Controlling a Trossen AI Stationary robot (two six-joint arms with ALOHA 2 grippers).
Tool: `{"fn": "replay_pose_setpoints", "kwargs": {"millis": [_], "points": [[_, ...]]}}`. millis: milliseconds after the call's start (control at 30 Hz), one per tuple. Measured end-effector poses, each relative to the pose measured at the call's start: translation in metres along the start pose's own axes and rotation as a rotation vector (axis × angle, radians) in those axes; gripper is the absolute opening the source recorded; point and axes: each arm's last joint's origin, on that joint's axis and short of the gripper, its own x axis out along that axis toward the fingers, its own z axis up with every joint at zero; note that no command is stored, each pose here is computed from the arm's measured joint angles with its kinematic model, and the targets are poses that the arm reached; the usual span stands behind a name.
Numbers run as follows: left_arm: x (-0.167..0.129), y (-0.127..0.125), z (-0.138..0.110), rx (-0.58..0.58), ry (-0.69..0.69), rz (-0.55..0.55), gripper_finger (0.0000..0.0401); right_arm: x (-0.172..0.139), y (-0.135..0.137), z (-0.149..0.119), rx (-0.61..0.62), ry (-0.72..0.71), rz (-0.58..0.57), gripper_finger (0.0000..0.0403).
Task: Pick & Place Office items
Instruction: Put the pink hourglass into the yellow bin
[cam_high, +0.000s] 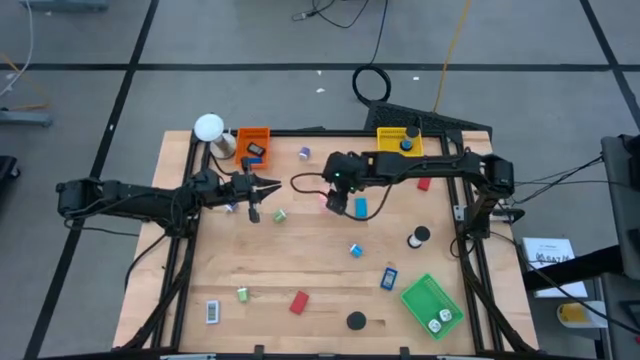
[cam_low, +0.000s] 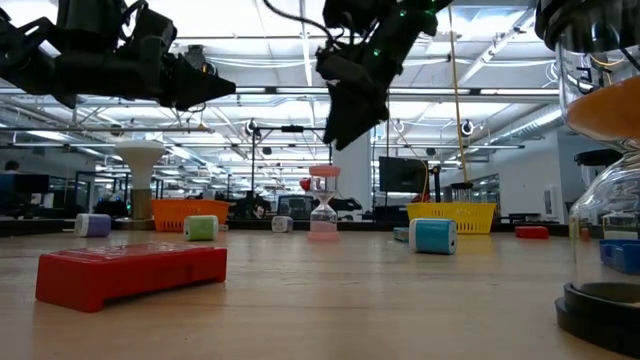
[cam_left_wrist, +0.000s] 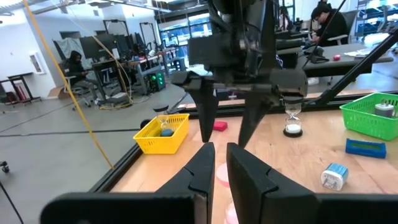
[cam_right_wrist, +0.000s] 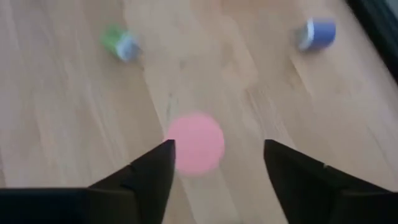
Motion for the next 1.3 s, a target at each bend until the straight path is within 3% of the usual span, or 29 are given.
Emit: {"fn": "replay_pose_setpoints", "kwargs": {"millis": [233, 500, 933, 1300], "points": [[0.000, 0.000, 0.000, 0.000, 0.000, 0.000, 0.0047, 0.014, 0.008, -0.004, -0.045, 0.030, 0.028, 0.0304], [0.000, 0.000, 0.000, 0.000, -0.001, 0.000, 0.0047, 0.029, 0.010, -0.005, -0.064, -0.038, 0.034, 0.0318], [0.000, 0.000, 0.000, 0.000, 0.000, 0.000, 0.0047, 0.052, 0.008, -0.026, -0.081, -0.116, 0.013, 0.0312], [0.000, 0.000, 0.000, 0.000, 0.000, 0.000, 0.0047, 0.060, 0.007, -0.035, -0.077, -0.168, 0.027, 0.0244]]}}
